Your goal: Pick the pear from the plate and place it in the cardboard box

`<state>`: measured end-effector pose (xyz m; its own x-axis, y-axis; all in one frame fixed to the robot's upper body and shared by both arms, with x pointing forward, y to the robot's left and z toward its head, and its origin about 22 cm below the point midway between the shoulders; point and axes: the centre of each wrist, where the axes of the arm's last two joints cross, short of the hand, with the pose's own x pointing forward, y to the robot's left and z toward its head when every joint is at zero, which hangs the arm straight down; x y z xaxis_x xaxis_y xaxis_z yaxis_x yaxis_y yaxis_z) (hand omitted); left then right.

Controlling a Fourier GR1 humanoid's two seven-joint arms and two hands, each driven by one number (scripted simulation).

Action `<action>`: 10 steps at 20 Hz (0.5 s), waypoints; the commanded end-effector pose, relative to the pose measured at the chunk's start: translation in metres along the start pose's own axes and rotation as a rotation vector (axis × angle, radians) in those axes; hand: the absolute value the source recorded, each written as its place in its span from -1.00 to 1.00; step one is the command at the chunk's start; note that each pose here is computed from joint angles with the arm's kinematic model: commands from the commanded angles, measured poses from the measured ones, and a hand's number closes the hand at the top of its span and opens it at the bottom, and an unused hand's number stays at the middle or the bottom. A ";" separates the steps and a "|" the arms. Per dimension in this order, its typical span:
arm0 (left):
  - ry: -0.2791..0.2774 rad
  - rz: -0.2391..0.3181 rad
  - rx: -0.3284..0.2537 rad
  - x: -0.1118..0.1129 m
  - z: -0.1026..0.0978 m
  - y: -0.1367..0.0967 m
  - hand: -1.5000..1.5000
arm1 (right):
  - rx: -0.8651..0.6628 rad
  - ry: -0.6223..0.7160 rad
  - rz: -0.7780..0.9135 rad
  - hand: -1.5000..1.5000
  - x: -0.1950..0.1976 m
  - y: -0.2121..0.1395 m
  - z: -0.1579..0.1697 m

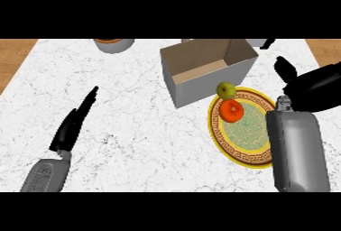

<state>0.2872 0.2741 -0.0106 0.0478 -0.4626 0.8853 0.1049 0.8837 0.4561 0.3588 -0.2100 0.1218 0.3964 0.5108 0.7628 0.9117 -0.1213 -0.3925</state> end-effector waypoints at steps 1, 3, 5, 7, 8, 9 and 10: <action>0.010 0.015 -0.005 -0.004 0.002 -0.002 0.00 | -0.052 0.185 -0.138 -1.00 -0.017 -0.018 0.013; 0.020 0.009 -0.002 -0.008 0.009 -0.001 0.00 | -0.087 0.179 -0.126 -1.00 -0.036 -0.028 0.013; 0.011 0.024 0.003 -0.004 0.006 -0.005 0.00 | -0.095 0.180 -0.150 -1.00 -0.035 -0.039 0.016; 0.026 0.005 0.017 -0.012 0.012 0.007 0.00 | -0.074 0.207 -0.111 -1.00 -0.059 -0.051 0.022; 0.012 -0.001 0.030 -0.009 0.013 0.011 0.00 | -0.073 0.179 -0.115 -1.00 -0.056 -0.057 0.027; 0.013 0.007 0.037 -0.003 0.006 0.005 0.00 | -0.061 0.165 -0.094 -1.00 -0.074 -0.059 0.035; 0.004 0.016 0.027 -0.008 0.011 -0.001 0.00 | -0.051 0.182 -0.094 -1.00 -0.073 -0.065 0.034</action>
<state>0.2790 0.2806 -0.0141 0.0598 -0.4553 0.8883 0.0847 0.8890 0.4499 0.2897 -0.2180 0.0815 0.3896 0.5340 0.7504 0.9187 -0.1679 -0.3575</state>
